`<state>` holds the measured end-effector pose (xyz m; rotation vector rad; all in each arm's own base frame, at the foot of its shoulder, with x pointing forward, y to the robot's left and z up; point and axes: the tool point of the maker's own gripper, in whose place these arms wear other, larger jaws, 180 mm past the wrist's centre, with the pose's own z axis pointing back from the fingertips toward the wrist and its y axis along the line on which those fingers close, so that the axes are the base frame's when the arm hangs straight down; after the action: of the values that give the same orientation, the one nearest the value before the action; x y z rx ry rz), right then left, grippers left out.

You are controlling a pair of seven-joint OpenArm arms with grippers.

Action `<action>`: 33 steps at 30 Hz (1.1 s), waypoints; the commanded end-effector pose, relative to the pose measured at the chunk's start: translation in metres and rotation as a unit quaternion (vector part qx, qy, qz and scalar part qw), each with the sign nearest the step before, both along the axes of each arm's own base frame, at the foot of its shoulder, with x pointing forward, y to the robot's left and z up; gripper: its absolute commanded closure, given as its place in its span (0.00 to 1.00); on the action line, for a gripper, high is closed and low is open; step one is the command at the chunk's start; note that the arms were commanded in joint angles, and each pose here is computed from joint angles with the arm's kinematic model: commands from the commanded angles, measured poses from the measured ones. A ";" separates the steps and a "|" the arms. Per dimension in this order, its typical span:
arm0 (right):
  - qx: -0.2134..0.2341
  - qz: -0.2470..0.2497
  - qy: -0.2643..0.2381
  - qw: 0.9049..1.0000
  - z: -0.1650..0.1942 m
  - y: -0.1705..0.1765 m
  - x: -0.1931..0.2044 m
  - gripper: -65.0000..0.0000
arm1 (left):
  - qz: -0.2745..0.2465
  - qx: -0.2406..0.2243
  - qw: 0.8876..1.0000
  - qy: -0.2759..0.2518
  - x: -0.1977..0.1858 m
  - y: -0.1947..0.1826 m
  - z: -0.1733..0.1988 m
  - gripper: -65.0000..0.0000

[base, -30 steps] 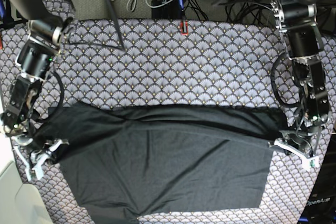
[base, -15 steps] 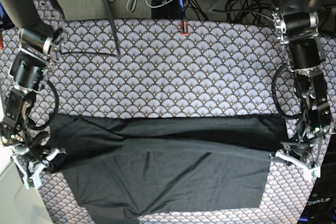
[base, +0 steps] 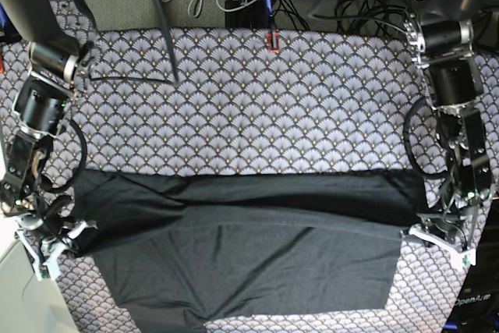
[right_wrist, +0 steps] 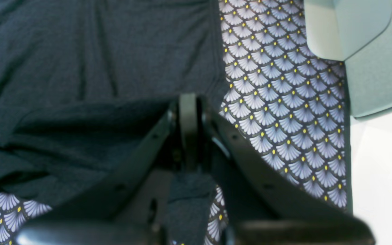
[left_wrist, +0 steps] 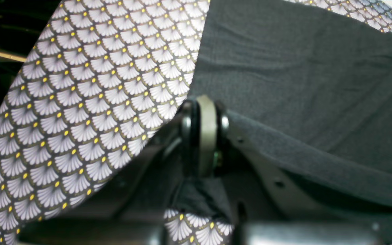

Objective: Fold the T-shirt properly
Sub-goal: 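Lower the folded edge onto the shirt and open both grippers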

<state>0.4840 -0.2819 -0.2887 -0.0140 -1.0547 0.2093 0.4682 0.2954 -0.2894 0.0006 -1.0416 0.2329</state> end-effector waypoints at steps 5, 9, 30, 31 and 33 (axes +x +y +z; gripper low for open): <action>-0.012 0.011 -0.035 0.999 0.029 0.003 0.014 0.81 | 0.005 0.009 0.999 -0.035 0.010 0.009 0.027 0.87; -0.020 0.026 -0.029 0.999 0.026 0.011 0.015 0.60 | 0.005 0.010 0.999 -0.034 0.010 0.010 0.026 0.63; -0.040 0.011 0.044 0.998 -0.038 -0.017 -0.036 0.52 | 0.009 -0.007 1.000 0.020 -0.045 -0.004 -0.070 0.55; -0.040 0.011 0.045 0.998 -0.039 -0.017 -0.037 0.52 | 0.014 -0.009 0.999 0.028 -0.048 -0.003 -0.077 0.55; -0.040 0.012 0.052 0.998 -0.046 -0.017 -0.041 0.52 | 0.022 -0.017 0.999 0.036 -0.051 0.000 -0.088 0.55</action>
<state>0.4314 -0.2919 -0.3568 -0.0458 -0.8763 0.2757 0.4038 0.2879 -0.3987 -0.0073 -0.9013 0.2906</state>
